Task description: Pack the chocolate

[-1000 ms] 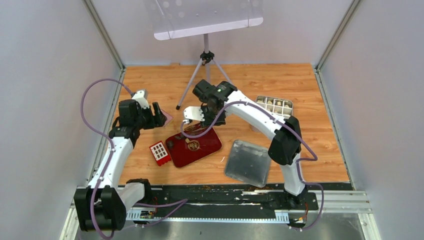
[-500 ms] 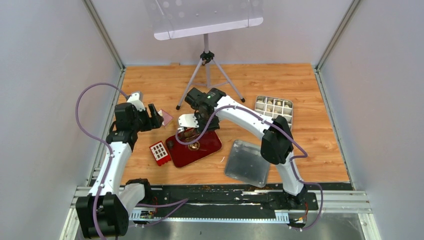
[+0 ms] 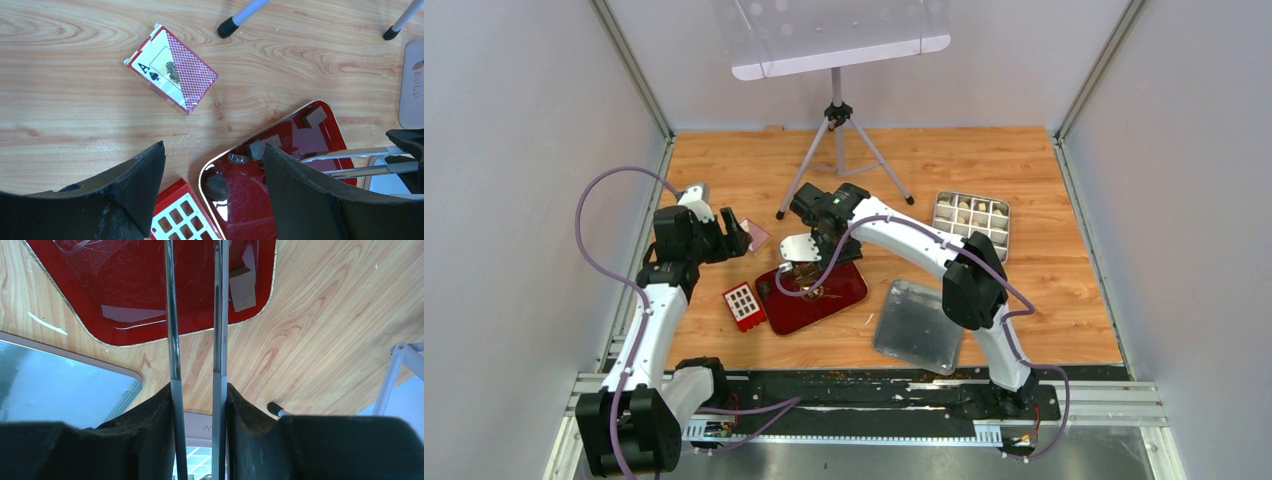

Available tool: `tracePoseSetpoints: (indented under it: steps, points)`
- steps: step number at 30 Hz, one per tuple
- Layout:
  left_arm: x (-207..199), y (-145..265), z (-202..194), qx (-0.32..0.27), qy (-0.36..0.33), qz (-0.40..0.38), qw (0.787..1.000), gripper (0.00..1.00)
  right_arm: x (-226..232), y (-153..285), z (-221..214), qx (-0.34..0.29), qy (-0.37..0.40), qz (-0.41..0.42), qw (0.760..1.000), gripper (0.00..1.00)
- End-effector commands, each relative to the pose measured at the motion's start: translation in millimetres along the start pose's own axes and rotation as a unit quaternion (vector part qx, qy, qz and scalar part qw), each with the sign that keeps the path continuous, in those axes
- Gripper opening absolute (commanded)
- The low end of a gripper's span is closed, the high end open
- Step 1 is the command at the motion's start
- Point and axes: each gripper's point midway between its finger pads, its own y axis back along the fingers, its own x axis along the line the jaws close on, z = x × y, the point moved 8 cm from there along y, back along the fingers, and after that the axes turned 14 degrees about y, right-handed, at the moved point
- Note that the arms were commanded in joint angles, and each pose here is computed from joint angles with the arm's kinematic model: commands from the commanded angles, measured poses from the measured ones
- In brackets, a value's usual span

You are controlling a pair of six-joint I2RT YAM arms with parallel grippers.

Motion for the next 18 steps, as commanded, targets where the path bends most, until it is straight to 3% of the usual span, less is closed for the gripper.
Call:
tracePoseSetpoints:
  steps: [1, 10, 18]
  points:
    - [-3.7, 0.4, 5.4, -0.011, 0.006, -0.015, 1.0, 0.8, -6.6, 26.6, 2.8, -0.014, 0.006, -0.037, 0.999, 0.19]
    - [-5.6, -10.5, 7.7, 0.001, 0.011, -0.03, 0.999, 0.77, 29.4, 85.8, -42.9, -0.019, -0.051, -0.051, 0.997, 0.17]
    - [-4.9, -19.1, 8.6, 0.02, 0.021, -0.025, 0.999, 0.77, 83.1, 107.1, -144.7, 0.035, -0.195, -0.038, 0.979, 0.18]
